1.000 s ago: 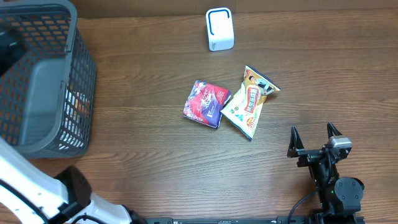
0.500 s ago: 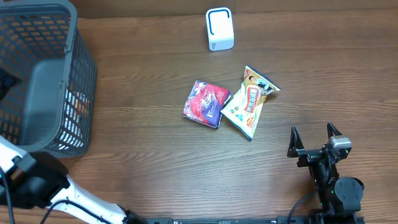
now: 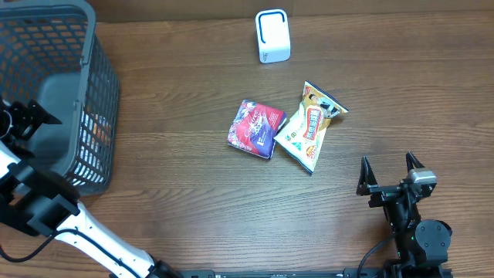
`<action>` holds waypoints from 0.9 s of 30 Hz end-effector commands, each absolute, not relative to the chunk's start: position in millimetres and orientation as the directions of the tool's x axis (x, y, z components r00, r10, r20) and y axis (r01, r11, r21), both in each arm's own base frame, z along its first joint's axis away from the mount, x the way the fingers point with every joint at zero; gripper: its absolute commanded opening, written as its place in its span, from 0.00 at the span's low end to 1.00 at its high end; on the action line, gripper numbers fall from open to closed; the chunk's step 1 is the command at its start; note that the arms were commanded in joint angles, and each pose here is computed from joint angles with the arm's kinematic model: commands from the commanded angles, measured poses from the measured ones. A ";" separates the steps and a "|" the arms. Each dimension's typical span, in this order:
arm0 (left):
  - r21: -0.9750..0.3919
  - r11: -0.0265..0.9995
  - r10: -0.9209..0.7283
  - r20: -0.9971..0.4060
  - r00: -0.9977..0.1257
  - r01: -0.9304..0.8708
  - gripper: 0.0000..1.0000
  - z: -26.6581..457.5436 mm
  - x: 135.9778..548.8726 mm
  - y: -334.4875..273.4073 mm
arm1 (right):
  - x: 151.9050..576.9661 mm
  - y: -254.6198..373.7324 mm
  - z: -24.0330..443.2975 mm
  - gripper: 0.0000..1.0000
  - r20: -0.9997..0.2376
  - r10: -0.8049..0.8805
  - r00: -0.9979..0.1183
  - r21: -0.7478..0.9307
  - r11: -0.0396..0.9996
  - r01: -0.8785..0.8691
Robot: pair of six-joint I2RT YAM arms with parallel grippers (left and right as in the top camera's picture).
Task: Scan the item barcode
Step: 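Reach the left gripper into the basket and grasp the white tube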
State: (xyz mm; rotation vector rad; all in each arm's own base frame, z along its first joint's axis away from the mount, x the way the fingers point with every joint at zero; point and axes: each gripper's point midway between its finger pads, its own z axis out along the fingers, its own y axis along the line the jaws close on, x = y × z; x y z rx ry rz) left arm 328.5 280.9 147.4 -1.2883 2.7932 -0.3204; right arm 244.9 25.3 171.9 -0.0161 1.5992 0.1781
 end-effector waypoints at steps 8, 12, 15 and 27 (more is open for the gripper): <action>-0.165 0.724 -0.665 0.092 -0.741 -0.670 0.93 126.0 343.0 250.0 | 245.1 25.3 170.2 1.00 -0.995 0.097 -0.033 0.100 0.988 -0.120; -0.142 0.724 -0.660 0.139 -0.738 -0.675 0.93 106.6 339.1 243.1 | 245.1 25.3 170.4 1.00 -0.995 0.097 -0.033 0.100 0.988 -0.120; -0.103 0.728 -0.657 0.177 -0.733 -0.678 0.94 90.1 329.7 242.6 | 245.1 25.3 170.3 1.00 -0.995 0.097 -0.033 0.100 0.988 -0.120; -0.013 0.732 -0.664 0.210 -0.717 -0.681 0.61 46.6 312.5 250.0 | 245.1 25.3 170.2 1.00 -0.995 0.097 -0.033 0.100 0.988 -0.120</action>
